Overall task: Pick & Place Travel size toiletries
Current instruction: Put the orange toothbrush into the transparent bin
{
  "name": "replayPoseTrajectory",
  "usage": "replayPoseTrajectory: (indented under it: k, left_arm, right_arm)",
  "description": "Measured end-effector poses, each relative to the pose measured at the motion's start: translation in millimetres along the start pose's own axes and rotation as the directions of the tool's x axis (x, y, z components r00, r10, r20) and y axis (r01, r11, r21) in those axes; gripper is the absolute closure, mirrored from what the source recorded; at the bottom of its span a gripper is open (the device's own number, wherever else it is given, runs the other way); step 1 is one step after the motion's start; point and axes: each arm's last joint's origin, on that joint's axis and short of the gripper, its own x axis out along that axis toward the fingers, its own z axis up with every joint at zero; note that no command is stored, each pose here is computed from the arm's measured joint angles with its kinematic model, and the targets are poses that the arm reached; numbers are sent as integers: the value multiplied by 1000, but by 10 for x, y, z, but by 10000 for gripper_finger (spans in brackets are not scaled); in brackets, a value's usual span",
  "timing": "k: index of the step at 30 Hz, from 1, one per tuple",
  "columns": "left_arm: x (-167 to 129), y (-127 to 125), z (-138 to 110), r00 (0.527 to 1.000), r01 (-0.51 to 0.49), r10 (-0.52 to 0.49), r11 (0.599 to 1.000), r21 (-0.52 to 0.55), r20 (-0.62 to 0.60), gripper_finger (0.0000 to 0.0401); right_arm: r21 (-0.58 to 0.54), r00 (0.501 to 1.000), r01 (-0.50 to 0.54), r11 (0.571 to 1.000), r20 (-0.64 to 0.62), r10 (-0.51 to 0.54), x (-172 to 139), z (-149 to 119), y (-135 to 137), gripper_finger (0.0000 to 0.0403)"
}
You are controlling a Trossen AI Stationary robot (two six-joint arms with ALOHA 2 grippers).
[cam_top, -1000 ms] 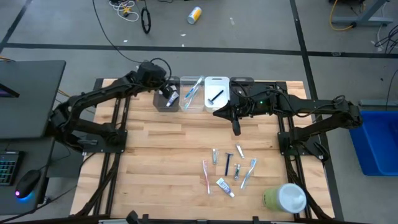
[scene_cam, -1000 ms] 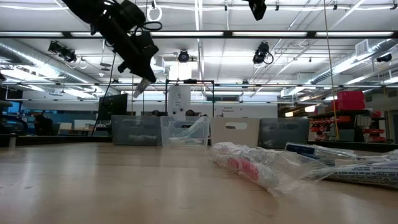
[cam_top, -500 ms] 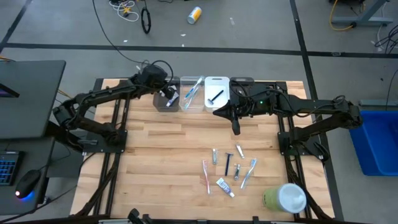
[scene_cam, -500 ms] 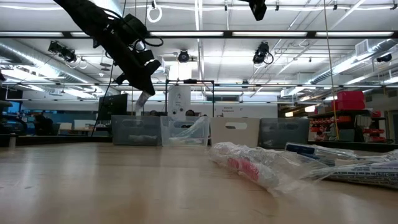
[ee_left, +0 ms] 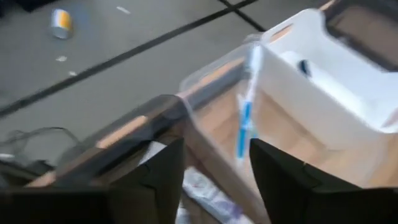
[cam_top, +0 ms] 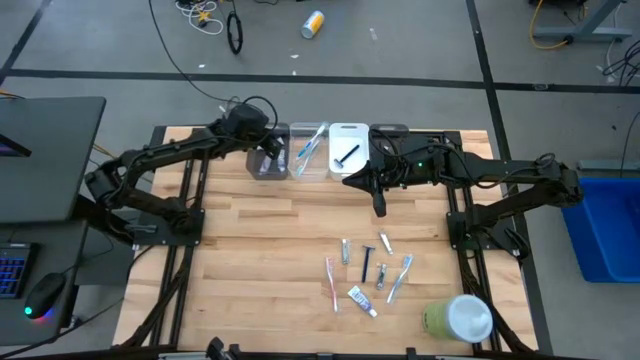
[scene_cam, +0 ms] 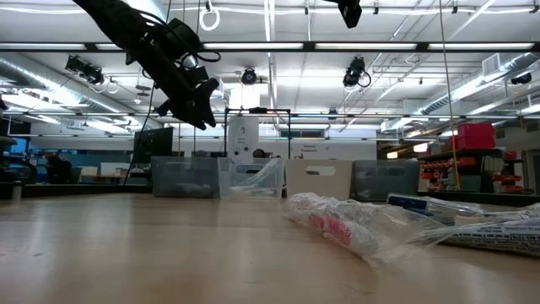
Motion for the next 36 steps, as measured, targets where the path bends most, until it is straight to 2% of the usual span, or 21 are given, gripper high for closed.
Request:
replayPoseTrajectory:
  k: [3,7,18,28,36]
  left_arm:
    - [-99,-29,45,999,44,-43,999,-18,33,197]
    - [-318,-112,113,990,96,-94,995,-14,103,201]
    - [-841,-357,205,931,259,-252,966,11,263,282]
    - [-1175,-763,209,801,450,-467,882,140,374,360]
    - [-1344,-1038,112,721,536,-594,804,256,356,396]
  right_arm:
    - [-2,1000,0,1000,-3,0,1,-4,0,384]
    - [-7,1000,1,1000,-18,-1,1,-17,-1,384]
    - [-45,1000,-12,999,-22,11,-3,-20,8,384]
    - [-106,999,-46,993,-24,43,-1,-26,101,386]
    - [-153,995,-97,983,-31,94,2,-40,248,387]
